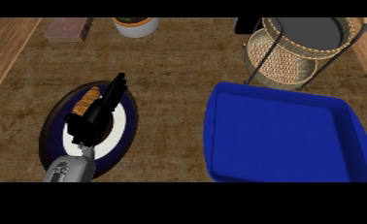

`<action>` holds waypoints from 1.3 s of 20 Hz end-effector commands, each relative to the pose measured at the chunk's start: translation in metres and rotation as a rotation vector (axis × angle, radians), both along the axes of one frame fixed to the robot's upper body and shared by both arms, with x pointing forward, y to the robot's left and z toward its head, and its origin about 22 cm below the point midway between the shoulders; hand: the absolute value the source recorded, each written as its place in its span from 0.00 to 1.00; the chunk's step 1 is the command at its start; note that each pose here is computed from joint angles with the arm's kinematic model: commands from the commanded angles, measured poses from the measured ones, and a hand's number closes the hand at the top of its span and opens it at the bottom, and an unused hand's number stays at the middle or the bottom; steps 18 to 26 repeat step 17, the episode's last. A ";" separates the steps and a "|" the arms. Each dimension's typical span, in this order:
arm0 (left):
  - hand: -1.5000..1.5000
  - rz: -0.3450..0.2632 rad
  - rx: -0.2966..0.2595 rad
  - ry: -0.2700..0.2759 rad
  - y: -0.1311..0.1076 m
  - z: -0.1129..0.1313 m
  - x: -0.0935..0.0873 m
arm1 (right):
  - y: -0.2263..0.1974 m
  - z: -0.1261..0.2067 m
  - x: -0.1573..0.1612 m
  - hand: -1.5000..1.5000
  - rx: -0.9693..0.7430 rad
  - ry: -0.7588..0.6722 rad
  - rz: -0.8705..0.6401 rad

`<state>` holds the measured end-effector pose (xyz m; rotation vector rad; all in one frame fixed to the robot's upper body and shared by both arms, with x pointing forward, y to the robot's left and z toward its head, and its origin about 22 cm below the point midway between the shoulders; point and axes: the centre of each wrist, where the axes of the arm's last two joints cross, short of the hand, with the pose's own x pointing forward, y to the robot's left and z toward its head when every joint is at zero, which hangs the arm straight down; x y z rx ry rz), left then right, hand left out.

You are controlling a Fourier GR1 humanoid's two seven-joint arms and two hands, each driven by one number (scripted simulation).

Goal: Pick the lemon from the tray and place it in the tiered basket

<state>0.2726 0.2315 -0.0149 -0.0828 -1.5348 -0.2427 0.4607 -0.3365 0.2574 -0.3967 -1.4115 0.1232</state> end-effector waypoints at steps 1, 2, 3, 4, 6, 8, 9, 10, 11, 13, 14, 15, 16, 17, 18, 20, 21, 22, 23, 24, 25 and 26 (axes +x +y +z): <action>0.50 0.003 0.010 -0.003 -0.002 -0.006 -0.002 | -0.038 -0.005 -0.015 0.00 -0.028 -0.112 -0.215; 0.50 -0.013 -0.010 -0.016 -0.013 -0.005 -0.005 | -0.051 0.008 -0.021 0.00 0.000 -0.150 -0.265; 0.50 -0.003 -0.003 -0.018 0.009 -0.001 -0.002 | -0.082 0.016 -0.036 0.00 0.002 -0.191 -0.283; 0.50 0.001 -0.014 -0.010 0.007 -0.008 -0.003 | -0.090 0.014 -0.041 0.00 0.010 -0.222 -0.308; 0.50 -0.016 0.001 -0.015 0.000 0.002 -0.006 | -0.121 0.012 -0.059 0.00 0.066 -0.270 -0.343; 0.50 -0.004 -0.004 -0.016 0.001 -0.002 -0.006 | -0.150 0.005 -0.078 0.00 0.121 -0.306 -0.348; 0.50 0.006 -0.008 -0.009 0.005 -0.002 -0.001 | -0.161 0.010 -0.086 0.00 0.130 -0.306 -0.342; 0.50 0.000 -0.018 -0.008 -0.012 -0.005 0.003 | -0.178 0.009 -0.101 0.00 0.146 -0.324 -0.353; 0.50 0.001 -0.015 -0.017 0.001 -0.004 -0.004 | -0.194 -0.009 -0.114 0.00 0.146 -0.318 -0.366; 0.50 -0.018 -0.018 -0.009 0.002 -0.011 -0.008 | -0.219 0.001 -0.140 0.00 0.140 -0.330 -0.372; 0.50 0.010 -0.011 -0.018 0.011 -0.005 0.005 | -0.226 0.001 -0.148 0.00 0.158 -0.342 -0.357; 0.50 -0.011 -0.017 -0.006 0.001 -0.003 -0.003 | -0.240 -0.002 -0.165 0.00 0.127 -0.315 -0.352; 0.50 -0.014 -0.007 -0.043 0.005 0.003 0.008 | -0.242 0.012 -0.168 0.00 0.128 -0.307 -0.347; 0.50 0.000 -0.011 -0.014 -0.001 -0.005 -0.005 | -0.256 -0.008 -0.187 0.00 0.118 -0.296 -0.331; 0.50 0.000 -0.011 -0.014 -0.001 -0.005 -0.005 | -0.256 -0.008 -0.187 0.00 0.118 -0.296 -0.331; 0.50 0.000 -0.011 -0.014 -0.001 -0.005 -0.005 | -0.256 -0.008 -0.187 0.00 0.118 -0.296 -0.331; 0.50 0.000 -0.011 -0.014 -0.001 -0.005 -0.005 | -0.256 -0.008 -0.187 0.00 0.118 -0.296 -0.331; 0.50 0.000 -0.011 -0.014 -0.001 -0.005 -0.005 | -0.256 -0.008 -0.187 0.00 0.118 -0.296 -0.331; 0.50 0.000 -0.011 -0.014 -0.001 -0.005 -0.005 | -0.256 -0.008 -0.187 0.00 0.118 -0.296 -0.331; 0.50 0.000 -0.011 -0.014 -0.001 -0.005 -0.005 | -0.256 -0.008 -0.187 0.00 0.118 -0.296 -0.331; 0.50 0.000 -0.011 -0.014 -0.001 -0.005 -0.005 | -0.256 -0.008 -0.187 0.00 0.118 -0.296 -0.331; 0.50 0.000 -0.011 -0.014 -0.001 -0.005 -0.005 | -0.256 -0.008 -0.187 0.00 0.118 -0.296 -0.331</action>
